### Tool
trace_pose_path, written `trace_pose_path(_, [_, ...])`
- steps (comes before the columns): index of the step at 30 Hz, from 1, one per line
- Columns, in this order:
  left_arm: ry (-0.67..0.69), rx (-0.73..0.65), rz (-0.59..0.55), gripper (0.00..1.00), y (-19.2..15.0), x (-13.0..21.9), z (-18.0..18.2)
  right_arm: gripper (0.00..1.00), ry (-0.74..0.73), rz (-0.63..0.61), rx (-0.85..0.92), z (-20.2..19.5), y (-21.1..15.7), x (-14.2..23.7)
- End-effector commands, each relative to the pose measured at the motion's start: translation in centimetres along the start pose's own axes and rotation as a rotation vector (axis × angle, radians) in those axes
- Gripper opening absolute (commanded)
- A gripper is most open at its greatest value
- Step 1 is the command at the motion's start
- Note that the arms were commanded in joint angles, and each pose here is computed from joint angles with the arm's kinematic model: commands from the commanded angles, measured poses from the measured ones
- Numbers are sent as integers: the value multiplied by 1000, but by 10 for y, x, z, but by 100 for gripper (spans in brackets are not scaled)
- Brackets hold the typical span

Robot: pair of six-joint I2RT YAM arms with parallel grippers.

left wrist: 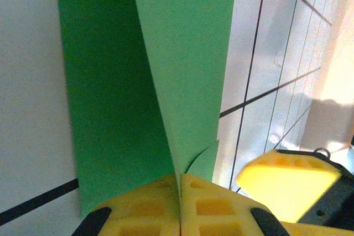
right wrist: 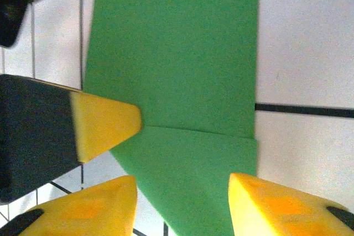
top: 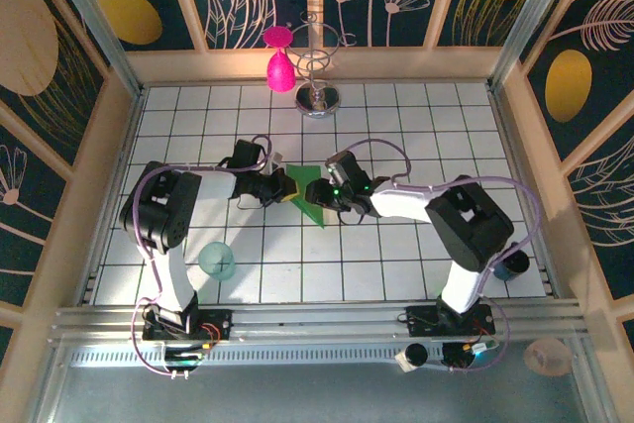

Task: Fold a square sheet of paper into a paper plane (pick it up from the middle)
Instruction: Fourth fold the wing at the center of the table.

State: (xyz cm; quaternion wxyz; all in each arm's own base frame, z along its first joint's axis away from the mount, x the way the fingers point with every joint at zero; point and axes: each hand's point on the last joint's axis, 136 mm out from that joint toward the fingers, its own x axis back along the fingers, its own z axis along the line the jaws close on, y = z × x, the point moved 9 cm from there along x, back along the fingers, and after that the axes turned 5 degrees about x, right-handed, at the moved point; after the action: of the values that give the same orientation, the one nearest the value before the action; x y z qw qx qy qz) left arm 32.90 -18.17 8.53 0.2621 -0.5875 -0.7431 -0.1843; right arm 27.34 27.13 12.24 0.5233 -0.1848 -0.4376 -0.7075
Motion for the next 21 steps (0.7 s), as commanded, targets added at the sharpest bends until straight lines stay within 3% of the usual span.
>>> trace_pose_path(1, [0,30,-81,8,4,14,-9,51,-51,-104,117,5,12,18])
trace_pose_path(11, [-10,176,-180,8,1,21,-6,47,-249,-137,493,44,-14,-7])
trace_pose_path(21, [14,185,-174,8,2,22,-7,37,-337,-100,591,52,-31,-34])
